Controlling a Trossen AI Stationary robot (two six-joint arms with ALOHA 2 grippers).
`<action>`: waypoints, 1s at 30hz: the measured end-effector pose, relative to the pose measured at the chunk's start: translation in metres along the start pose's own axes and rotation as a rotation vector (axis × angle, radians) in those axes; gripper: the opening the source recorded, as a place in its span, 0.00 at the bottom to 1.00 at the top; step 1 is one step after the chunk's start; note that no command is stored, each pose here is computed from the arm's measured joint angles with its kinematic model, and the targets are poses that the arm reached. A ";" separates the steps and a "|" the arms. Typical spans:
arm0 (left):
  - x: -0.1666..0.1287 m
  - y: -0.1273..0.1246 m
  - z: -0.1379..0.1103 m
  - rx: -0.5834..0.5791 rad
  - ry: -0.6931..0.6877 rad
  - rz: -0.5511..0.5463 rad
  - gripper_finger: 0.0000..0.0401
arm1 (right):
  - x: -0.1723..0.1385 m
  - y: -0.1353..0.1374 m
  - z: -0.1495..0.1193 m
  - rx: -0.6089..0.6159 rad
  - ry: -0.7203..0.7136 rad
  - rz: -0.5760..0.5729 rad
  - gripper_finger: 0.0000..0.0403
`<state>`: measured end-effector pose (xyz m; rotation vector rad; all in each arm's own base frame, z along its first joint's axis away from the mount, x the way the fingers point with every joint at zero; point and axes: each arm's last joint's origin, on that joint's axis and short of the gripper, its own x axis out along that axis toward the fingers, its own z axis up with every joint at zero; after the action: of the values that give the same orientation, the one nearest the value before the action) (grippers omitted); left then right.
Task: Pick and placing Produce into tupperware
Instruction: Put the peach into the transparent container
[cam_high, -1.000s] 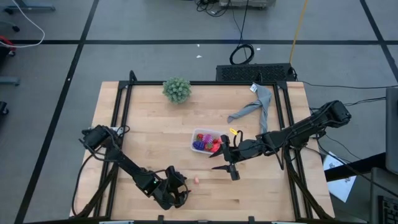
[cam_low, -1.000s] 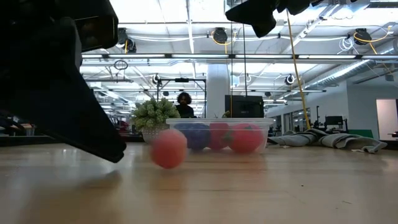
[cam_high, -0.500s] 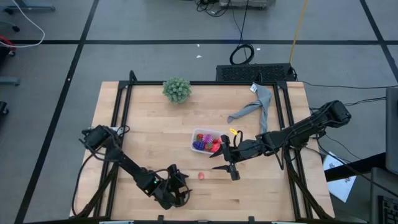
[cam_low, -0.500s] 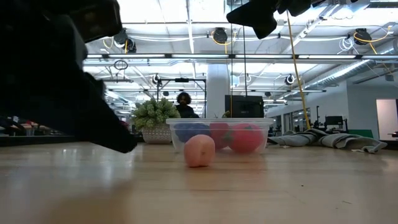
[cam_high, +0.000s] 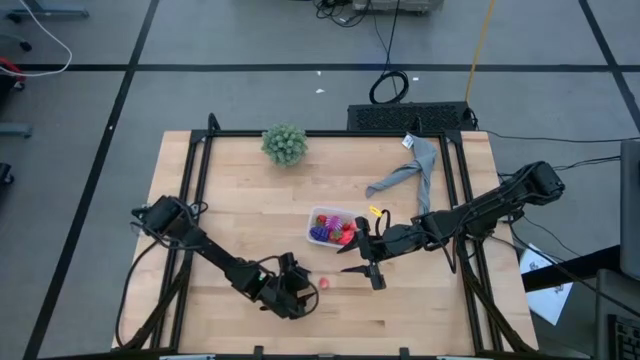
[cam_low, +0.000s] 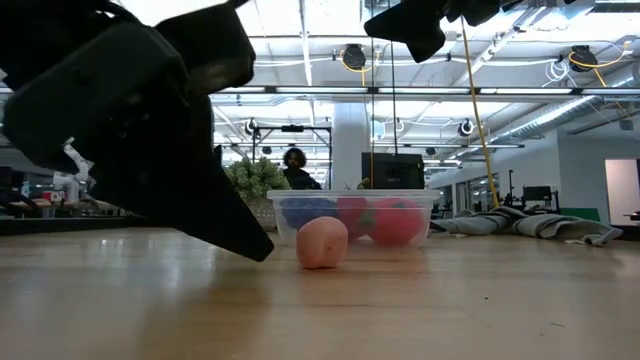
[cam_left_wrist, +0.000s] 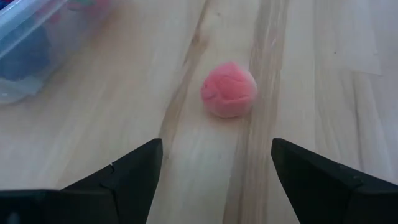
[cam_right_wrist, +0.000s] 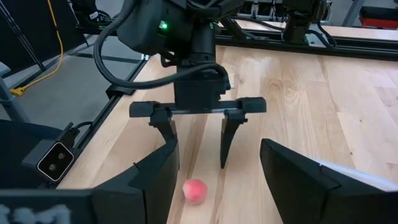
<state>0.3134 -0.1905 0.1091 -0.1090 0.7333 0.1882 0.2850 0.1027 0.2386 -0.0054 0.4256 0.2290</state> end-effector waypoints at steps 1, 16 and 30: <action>0.001 0.001 0.001 0.005 0.002 -0.002 0.77 | 0.000 0.000 0.000 0.000 0.000 0.000 0.54; 0.033 0.007 0.002 0.019 -0.071 -0.041 0.77 | 0.000 0.000 -0.002 -0.002 0.015 -0.001 0.54; 0.034 0.006 0.003 0.037 -0.086 -0.045 0.73 | 0.000 0.000 -0.002 -0.002 0.016 -0.002 0.54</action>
<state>0.3387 -0.1793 0.0887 -0.0819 0.6475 0.1355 0.2844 0.1024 0.2370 -0.0094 0.4411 0.2277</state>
